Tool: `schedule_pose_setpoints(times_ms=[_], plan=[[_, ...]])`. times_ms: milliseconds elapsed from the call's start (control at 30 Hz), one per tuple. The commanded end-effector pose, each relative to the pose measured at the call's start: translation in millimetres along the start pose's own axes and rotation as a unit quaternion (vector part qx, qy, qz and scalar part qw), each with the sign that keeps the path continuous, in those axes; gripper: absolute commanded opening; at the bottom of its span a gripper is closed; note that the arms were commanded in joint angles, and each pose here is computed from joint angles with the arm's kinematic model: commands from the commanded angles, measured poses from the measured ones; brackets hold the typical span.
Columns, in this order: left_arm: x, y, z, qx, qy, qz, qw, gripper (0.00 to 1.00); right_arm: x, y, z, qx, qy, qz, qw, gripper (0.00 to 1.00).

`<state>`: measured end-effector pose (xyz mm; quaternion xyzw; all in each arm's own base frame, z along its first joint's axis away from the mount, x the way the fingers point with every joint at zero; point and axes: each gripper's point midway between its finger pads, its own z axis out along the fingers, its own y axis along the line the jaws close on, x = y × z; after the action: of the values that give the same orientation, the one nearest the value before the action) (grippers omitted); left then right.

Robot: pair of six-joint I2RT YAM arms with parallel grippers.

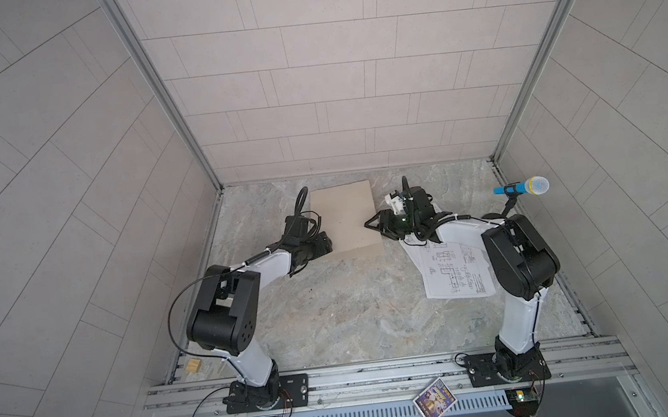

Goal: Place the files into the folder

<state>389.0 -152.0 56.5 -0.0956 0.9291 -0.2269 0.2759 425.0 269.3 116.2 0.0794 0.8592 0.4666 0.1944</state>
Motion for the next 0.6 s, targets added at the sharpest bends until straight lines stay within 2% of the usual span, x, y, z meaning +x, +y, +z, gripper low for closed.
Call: schedule_pose_setpoints(times_ms=[0,167,267,433,567], plan=[[-4.8,-19.5,-8.6,0.043,-0.021,-0.005,0.999,0.78,5.2,22.5,-7.9,-0.028,0.002,-0.008,1.000,0.53],[3.8,-27.7,-12.9,0.067,-0.026,-0.018,0.997,0.78,8.9,27.8,-14.5,-0.020,-0.004,-0.017,1.000,0.41],[11.9,-27.8,-15.0,0.074,-0.028,-0.025,0.997,0.79,12.1,34.5,-21.2,-0.003,-0.007,-0.041,0.999,0.37],[21.3,-22.2,-25.6,0.070,-0.031,-0.026,0.997,0.80,21.9,50.1,-27.8,0.032,0.002,-0.089,0.996,0.20],[20.3,-12.4,-43.1,0.042,-0.044,-0.017,0.998,0.84,30.9,58.5,-30.0,0.068,0.012,-0.122,0.990,0.12]])
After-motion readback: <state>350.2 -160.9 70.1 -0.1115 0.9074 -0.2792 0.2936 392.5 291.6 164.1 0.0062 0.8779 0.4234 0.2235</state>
